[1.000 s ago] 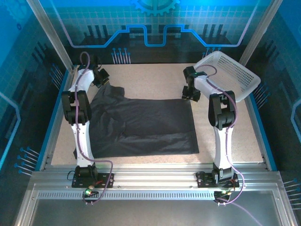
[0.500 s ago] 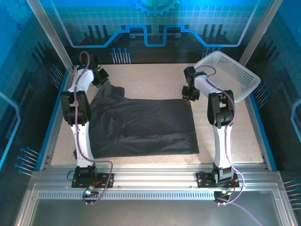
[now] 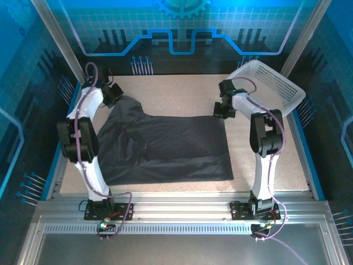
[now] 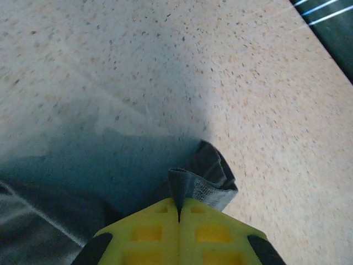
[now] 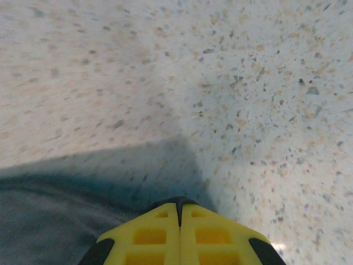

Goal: Fold and stack the t-shirts

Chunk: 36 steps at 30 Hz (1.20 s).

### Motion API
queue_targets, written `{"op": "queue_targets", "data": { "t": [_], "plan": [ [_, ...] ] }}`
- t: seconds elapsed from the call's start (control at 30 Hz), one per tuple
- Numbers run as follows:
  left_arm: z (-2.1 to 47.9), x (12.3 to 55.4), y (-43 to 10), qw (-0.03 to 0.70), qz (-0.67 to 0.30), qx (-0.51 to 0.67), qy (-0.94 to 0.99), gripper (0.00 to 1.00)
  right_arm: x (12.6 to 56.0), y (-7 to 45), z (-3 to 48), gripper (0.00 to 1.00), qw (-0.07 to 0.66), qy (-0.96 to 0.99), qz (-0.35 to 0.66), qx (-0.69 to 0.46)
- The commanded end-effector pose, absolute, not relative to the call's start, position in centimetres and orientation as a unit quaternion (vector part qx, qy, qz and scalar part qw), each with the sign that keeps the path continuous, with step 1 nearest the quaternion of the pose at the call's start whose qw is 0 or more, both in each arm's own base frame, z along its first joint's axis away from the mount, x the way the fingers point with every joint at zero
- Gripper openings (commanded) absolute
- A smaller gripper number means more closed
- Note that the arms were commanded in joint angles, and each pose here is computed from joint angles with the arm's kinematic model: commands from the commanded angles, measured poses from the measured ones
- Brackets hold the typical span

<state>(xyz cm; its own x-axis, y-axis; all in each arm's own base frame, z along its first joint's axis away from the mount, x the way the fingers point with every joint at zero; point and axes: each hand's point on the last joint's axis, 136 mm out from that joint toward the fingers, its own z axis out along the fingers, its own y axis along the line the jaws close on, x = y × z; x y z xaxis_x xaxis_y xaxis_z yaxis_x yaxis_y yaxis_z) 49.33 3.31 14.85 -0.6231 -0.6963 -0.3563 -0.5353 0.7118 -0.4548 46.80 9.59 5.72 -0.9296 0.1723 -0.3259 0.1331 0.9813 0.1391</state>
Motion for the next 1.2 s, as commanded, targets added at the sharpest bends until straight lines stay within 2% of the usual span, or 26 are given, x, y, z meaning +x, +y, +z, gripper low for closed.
{"op": "queue_targets", "data": {
  "t": [0.0,0.1,0.3,0.57,0.87,1.17],
  "plan": [
    [17.5,46.9,3.0,0.295,-0.181,-0.36,0.866,0.0,47.0,10.7,9.9,0.0,0.229,0.968,0.091,0.047],
    [17.6,43.4,2.7,0.301,-0.188,-0.39,0.849,0.0,44.9,10.5,10.3,0.0,0.226,0.968,0.091,0.056],
    [17.1,34.7,4.3,0.308,-0.143,-0.469,0.815,0.0,39.7,9.9,10.1,0.0,0.214,0.969,0.094,0.081],
    [13.5,22.0,5.6,0.275,-0.059,-0.559,0.78,0.0,32.8,8.8,7.6,0.0,0.163,0.978,0.072,0.11],
    [11.3,17.7,5.0,0.244,-0.047,-0.571,0.782,0.0,29.1,7.6,6.2,0.0,0.138,0.983,0.048,0.112],
    [11.7,15.9,5.5,0.236,-0.018,-0.582,0.778,0.0,28.2,6.8,5.6,0.0,0.123,0.985,0.026,0.12]
  ]
}}
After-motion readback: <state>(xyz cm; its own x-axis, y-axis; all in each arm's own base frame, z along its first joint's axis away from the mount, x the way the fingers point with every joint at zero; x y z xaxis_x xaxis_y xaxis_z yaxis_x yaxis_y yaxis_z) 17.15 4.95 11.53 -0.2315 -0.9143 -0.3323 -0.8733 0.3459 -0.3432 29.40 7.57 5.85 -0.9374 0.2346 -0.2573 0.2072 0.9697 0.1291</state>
